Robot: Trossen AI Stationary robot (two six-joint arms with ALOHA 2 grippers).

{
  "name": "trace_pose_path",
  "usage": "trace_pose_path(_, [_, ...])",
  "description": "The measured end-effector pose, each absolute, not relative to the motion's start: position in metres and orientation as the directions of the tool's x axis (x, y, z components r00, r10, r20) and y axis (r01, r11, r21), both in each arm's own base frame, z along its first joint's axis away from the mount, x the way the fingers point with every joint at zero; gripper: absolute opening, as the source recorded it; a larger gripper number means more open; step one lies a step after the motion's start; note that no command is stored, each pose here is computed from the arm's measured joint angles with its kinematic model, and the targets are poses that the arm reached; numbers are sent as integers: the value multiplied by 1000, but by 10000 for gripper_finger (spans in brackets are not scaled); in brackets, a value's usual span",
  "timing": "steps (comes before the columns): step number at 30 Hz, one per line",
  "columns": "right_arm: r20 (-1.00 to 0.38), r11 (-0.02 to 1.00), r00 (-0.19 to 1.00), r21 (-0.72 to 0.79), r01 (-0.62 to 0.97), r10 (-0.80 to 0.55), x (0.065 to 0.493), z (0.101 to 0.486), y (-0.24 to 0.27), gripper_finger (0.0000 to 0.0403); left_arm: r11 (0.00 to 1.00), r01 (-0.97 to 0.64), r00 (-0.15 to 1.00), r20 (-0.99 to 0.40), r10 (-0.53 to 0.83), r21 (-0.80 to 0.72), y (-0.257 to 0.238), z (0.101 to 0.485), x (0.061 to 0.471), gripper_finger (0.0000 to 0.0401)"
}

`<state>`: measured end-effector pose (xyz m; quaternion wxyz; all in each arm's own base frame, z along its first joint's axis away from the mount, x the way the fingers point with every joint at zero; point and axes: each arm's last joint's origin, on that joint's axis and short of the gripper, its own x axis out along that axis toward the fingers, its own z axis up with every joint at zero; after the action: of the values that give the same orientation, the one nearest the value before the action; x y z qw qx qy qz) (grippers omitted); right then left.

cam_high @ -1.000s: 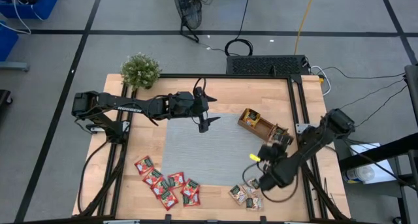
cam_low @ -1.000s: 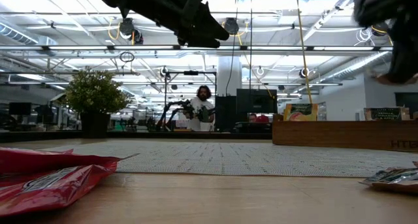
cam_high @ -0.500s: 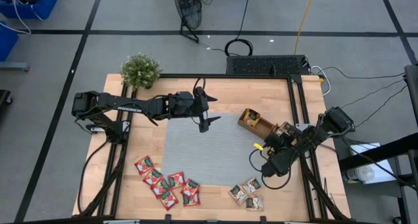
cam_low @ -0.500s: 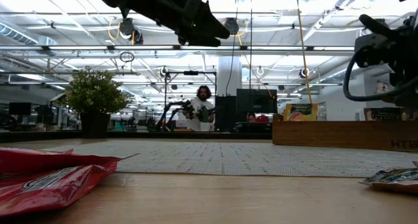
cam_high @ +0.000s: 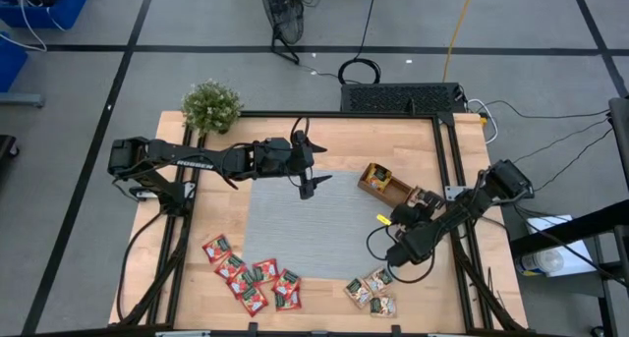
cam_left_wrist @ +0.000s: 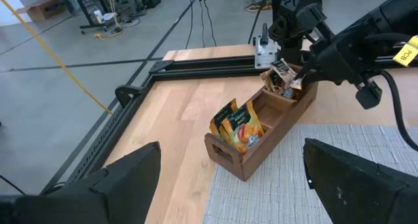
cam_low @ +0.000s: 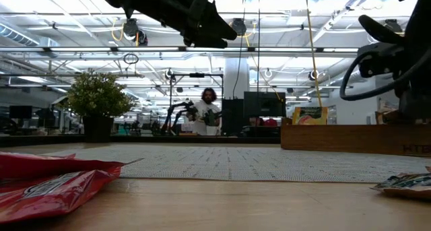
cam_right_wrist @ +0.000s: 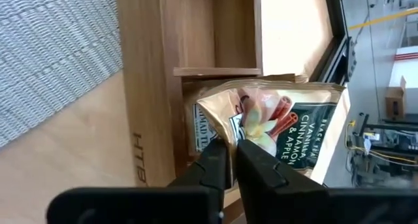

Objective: Pick & Place Tea
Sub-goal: Put the brown tea bag into the right section of the wooden organizer

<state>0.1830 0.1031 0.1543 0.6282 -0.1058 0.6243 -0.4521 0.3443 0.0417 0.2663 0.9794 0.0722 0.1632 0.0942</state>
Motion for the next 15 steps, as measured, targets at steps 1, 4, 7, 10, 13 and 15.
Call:
trace_pose_path(1, [-687,566,-192,-699,437,-701,183,154,102,27,972,-161,929,-306,208,172,42,266,344,365])
trace_pose_path(4, [-685,559,-203,-702,441,-700,184,155,100,36,972,-161,929,-306,208,172,42,266,344,365])
trace_pose_path(7, [-686,558,-208,-702,443,-697,185,155,99,53,972,-161,929,-306,208,172,42,266,344,365])
trace_pose_path(10, [-686,557,-208,-701,444,-697,185,155,99,81,972,-161,929,-307,208,172,42,266,344,365])
trace_pose_path(13, [-686,549,-208,-697,461,-697,185,155,99,111,972,-161,929,-307,208,172,42,266,344,365])
trace_pose_path(15, [-686,547,-210,-697,463,-696,185,155,99,129,972,-161,929,-307,208,172,42,266,344,365])
